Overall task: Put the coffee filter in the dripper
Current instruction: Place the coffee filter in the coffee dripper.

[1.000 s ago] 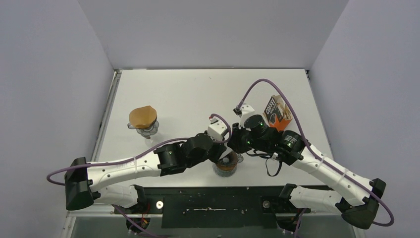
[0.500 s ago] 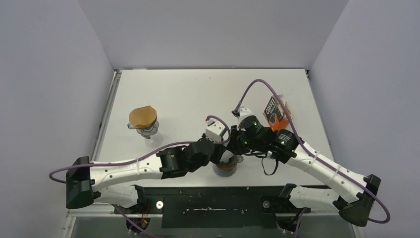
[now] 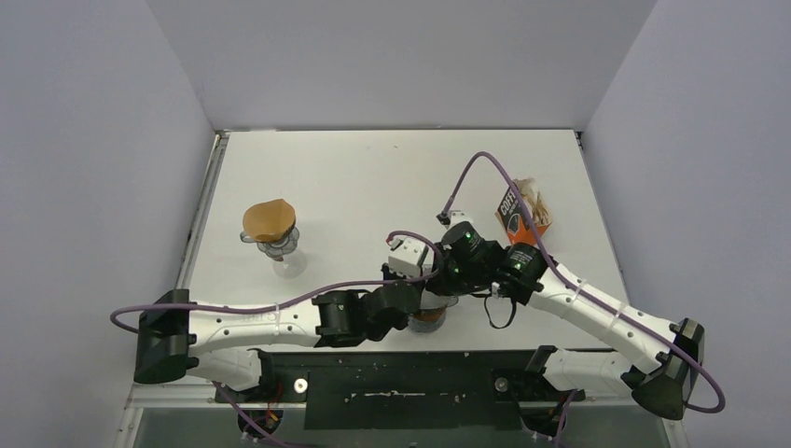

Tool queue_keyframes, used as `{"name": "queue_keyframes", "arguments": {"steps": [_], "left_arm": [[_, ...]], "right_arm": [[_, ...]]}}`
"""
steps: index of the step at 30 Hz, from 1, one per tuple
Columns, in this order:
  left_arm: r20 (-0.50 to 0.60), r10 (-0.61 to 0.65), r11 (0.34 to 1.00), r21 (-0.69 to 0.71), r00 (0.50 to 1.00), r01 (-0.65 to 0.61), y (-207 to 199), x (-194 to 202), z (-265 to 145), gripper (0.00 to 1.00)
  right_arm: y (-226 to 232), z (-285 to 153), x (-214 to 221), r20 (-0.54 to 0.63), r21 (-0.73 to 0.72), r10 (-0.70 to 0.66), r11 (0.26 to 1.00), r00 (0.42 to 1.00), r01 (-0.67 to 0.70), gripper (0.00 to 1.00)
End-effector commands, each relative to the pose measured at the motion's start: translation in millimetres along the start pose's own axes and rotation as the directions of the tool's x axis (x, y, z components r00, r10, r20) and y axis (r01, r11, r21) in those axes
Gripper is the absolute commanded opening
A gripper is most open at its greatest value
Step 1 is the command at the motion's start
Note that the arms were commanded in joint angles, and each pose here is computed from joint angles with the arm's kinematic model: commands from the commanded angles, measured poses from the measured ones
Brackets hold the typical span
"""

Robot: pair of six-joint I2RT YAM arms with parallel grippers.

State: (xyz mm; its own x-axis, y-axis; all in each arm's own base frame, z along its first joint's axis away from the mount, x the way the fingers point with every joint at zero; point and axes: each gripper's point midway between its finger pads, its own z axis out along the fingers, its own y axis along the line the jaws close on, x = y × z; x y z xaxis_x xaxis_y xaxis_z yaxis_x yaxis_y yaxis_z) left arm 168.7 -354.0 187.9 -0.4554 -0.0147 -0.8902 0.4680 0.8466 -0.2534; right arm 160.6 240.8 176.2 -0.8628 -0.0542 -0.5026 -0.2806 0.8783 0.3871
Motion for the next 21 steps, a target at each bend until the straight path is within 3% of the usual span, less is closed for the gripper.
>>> {"name": "queue_keyframes", "arguments": {"steps": [1, 12, 21], "left_arm": [[0.112, -0.096, 0.994, -0.033, 0.989, 0.1, -11, -24, 0, 0.0], [0.186, -0.184, 0.979, -0.054, 0.965, 0.197, -16, -31, 4, 0.0], [0.172, -0.203, 0.976, -0.04, 0.964, 0.213, -19, -26, 4, 0.0]], "right_arm": [[9, 3, -3, -0.007, -0.023, 0.077, 0.997, 0.997, -0.077, 0.0], [-3, 13, -4, 0.003, 0.066, 0.139, 0.988, 0.99, -0.139, 0.0], [-13, 29, -3, 0.003, 0.136, 0.135, 0.982, 0.991, -0.134, 0.0]]}}
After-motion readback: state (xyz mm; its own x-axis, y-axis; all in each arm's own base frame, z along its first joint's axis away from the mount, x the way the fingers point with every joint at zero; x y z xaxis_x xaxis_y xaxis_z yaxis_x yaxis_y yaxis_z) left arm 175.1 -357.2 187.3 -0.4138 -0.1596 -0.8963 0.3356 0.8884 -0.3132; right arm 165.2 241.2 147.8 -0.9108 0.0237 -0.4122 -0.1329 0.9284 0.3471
